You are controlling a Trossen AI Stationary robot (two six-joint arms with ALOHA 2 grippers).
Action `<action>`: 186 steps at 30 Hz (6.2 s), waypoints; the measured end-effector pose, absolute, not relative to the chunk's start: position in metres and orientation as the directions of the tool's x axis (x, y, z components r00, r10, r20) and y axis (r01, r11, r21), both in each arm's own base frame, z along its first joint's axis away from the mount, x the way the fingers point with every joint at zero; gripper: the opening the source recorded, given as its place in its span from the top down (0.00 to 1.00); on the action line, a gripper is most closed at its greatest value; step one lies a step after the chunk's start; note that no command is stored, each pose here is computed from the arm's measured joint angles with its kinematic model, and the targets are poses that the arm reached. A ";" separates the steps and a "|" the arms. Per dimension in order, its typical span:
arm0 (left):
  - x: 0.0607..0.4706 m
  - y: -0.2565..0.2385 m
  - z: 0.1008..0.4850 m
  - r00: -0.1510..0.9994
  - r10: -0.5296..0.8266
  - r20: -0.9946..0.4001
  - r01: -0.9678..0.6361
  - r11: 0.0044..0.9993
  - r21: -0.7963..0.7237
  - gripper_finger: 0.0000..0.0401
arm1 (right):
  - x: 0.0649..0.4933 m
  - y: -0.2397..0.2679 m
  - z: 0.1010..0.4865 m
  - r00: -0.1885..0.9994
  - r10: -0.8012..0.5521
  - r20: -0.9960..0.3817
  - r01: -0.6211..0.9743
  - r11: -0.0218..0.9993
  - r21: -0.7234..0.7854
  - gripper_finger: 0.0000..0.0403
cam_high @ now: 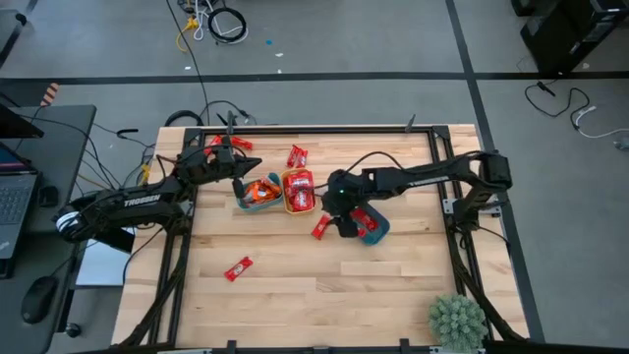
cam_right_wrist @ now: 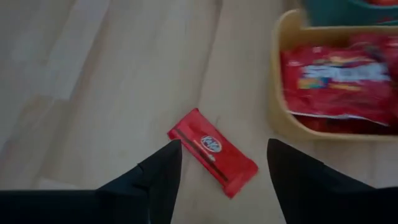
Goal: Sort candy
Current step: Put the dark red candy into the blue bin
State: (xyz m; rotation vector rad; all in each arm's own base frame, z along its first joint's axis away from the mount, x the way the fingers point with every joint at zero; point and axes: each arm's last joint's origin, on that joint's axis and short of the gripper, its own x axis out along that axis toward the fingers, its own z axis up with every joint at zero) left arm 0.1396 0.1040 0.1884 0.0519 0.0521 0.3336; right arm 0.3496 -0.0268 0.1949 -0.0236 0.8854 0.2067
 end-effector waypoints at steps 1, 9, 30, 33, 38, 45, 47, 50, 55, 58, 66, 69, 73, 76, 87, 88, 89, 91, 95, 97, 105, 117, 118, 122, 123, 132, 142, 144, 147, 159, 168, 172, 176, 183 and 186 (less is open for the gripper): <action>0.140 0.104 0.189 0.944 0.328 -0.041 -0.326 0.943 0.063 1.00 | 0.352 -0.027 0.190 0.608 0.177 -0.774 -0.212 0.976 0.056 0.45; 0.140 0.104 0.189 0.944 0.328 -0.038 -0.324 0.942 0.086 1.00 | 0.364 -0.027 0.149 0.544 0.209 -0.813 -0.308 0.951 0.038 0.45; 0.140 0.104 0.189 0.945 0.324 -0.041 -0.320 0.944 0.085 1.00 | 0.376 -0.035 0.132 0.446 0.154 -0.882 -0.371 0.928 -0.026 0.68; 0.140 0.104 0.189 0.945 0.324 -0.041 -0.320 0.944 0.084 1.00 | 0.376 -0.036 0.140 0.466 0.147 -0.873 -0.367 0.930 -0.040 0.87; 0.140 0.104 0.189 0.945 0.324 -0.041 -0.320 0.944 0.084 1.00 | 0.375 -0.035 0.155 0.510 0.142 -0.848 -0.362 0.930 -0.062 0.93; 0.140 0.104 0.189 0.945 0.325 -0.041 -0.321 0.943 0.084 1.00 | 0.365 -0.035 0.198 0.605 0.114 -0.788 -0.293 0.952 -0.087 0.96; 0.140 0.104 0.189 0.945 0.325 -0.041 -0.320 0.944 0.084 1.00 | 0.359 -0.036 0.216 0.637 0.047 -0.769 -0.186 0.978 -0.094 0.96; 0.140 0.104 0.189 0.945 0.325 -0.040 -0.320 0.943 0.085 1.00 | 0.343 -0.039 0.240 0.641 -0.045 -0.766 0.101 0.995 0.026 0.95; 0.140 0.104 0.190 0.945 0.326 -0.027 -0.322 0.943 0.086 1.00 | 0.310 -0.030 0.243 0.469 -0.090 -0.879 0.450 0.880 0.150 0.93; 0.140 0.104 0.192 0.946 0.325 -0.011 -0.323 0.943 0.081 1.00 | 0.297 -0.018 0.230 0.388 -0.083 -0.918 0.544 0.824 0.156 0.96; 0.140 0.104 0.192 0.946 0.324 -0.008 -0.323 0.944 0.071 1.00 | 0.281 -0.001 0.193 0.278 -0.082 -0.957 0.694 0.706 0.141 0.92; 0.140 0.103 0.192 0.947 0.321 -0.008 -0.320 0.945 0.066 1.00 | 0.277 -0.001 0.186 0.268 -0.090 -0.959 0.713 0.688 0.135 0.90; 0.145 0.100 0.197 0.955 0.296 -0.001 -0.296 0.954 0.047 1.00 | 0.281 -0.002 0.185 0.312 -0.103 -0.945 0.669 0.730 0.142 0.89; 0.152 0.098 0.204 0.965 0.263 -0.023 -0.262 0.964 0.038 1.00 | 0.283 -0.002 0.188 0.322 -0.103 -0.941 0.590 0.799 0.114 0.86; 0.173 0.083 0.233 0.890 0.194 -0.413 -0.239 0.969 -0.060 1.00 | 0.288 -0.003 0.207 0.319 -0.132 -0.939 0.353 0.936 -0.012 0.62; 0.174 0.080 0.236 0.870 0.194 -0.454 -0.246 0.967 -0.058 1.00 | 0.289 -0.003 0.210 0.319 -0.167 -0.933 0.340 0.939 -0.052 0.63; 0.175 0.077 0.241 0.851 0.197 -0.486 -0.255 0.965 -0.054 1.00 | 0.289 -0.002 0.212 0.316 -0.210 -0.925 0.324 0.940 -0.103 0.65; 0.176 0.070 0.250 0.822 0.191 -0.536 -0.265 0.962 -0.064 1.00 | 0.290 -0.003 0.214 0.313 -0.286 -0.906 0.293 0.936 -0.194 0.74; 0.174 0.053 0.259 0.761 0.116 -0.638 -0.266 0.953 -0.145 1.00 | 0.290 -0.007 0.213 0.324 -0.327 -0.888 0.228 0.938 -0.262 0.96; 0.173 0.045 0.259 0.724 0.073 -0.686 -0.283 0.939 -0.198 1.00 | 0.291 -0.012 0.208 0.346 -0.322 -0.881 0.218 0.941 -0.258 0.97; 0.161 0.015 0.244 0.520 -0.065 -0.852 -0.446 0.830 -0.335 1.00 | 0.295 -0.022 0.204 0.430 -0.312 -0.847 0.222 0.946 -0.236 1.00; 0.170 -0.023 0.218 0.256 -0.218 -0.942 -0.533 0.781 -0.326 0.85 | 0.297 -0.021 0.206 0.466 -0.311 -0.829 0.198 0.949 -0.244 1.00; 0.173 -0.026 0.215 0.238 -0.232 -0.943 -0.532 0.781 -0.327 0.82 | 0.297 -0.021 0.206 0.466 -0.311 -0.828 0.197 0.949 -0.245 1.00; 0.186 -0.038 0.203 0.202 -0.266 -0.943 -0.550 0.765 -0.334 0.68 | 0.297 -0.021 0.206 0.465 -0.310 -0.829 0.188 0.950 -0.250 1.00; 0.190 -0.041 0.200 0.200 -0.282 -0.938 -0.553 0.758 -0.346 0.65 | 0.297 -0.021 0.206 0.463 -0.310 -0.831 0.187 0.950 -0.250 1.00; 0.212 -0.065 0.168 0.105 -0.344 -0.933 -0.529 0.775 -0.346 0.40 | 0.295 -0.020 0.204 0.447 -0.308 -0.840 0.175 0.951 -0.256 1.00; 0.216 -0.082 0.137 -0.048 -0.317 -0.947 -0.514 0.821 -0.249 0.34 | 0.295 -0.020 0.204 0.444 -0.307 -0.842 0.172 0.951 -0.257 1.00; 0.216 -0.082 0.134 -0.056 -0.316 -0.947 -0.505 0.827 -0.246 0.34 | 0.295 -0.020 0.204 0.442 -0.307 -0.843 0.171 0.951 -0.257 1.00; 0.216 -0.082 0.134 -0.053 -0.301 -0.952 -0.501 0.833 -0.236 0.38 | 0.295 -0.020 0.204 0.440 -0.307 -0.844 0.170 0.951 -0.257 1.00; 0.236 -0.066 0.159 -0.031 -0.163 -0.986 -0.362 0.921 -0.141 0.96 | 0.293 -0.019 0.203 0.427 -0.306 -0.851 0.151 0.952 -0.266 1.00; 0.277 -0.030 0.213 0.166 -0.015 -0.986 -0.136 0.990 -0.038 0.96 | 0.264 -0.020 0.232 0.392 -0.367 -0.844 0.280 0.921 -0.270 1.00; 0.297 -0.008 0.235 0.303 0.058 -0.951 -0.058 0.997 0.042 0.96 | 0.240 -0.024 0.234 0.343 -0.375 -0.861 0.425 0.880 -0.214 1.00; 0.323 0.010 0.250 0.428 0.081 -0.900 0.039 0.993 0.108 0.96 | 0.222 -0.028 0.211 0.297 -0.372 -0.880 0.517 0.837 -0.179 1.00; 0.380 0.019 0.245 0.471 0.091 -0.877 0.278 0.929 0.245 0.96 | 0.214 -0.026 0.171 0.396 -0.250 -0.884 0.539 0.842 0.003 1.00; 0.404 0.020 0.235 0.478 0.091 -0.874 0.383 0.873 0.300 0.96 | 0.216 -0.025 0.166 0.459 -0.206 -0.864 0.516 0.854 0.071 1.00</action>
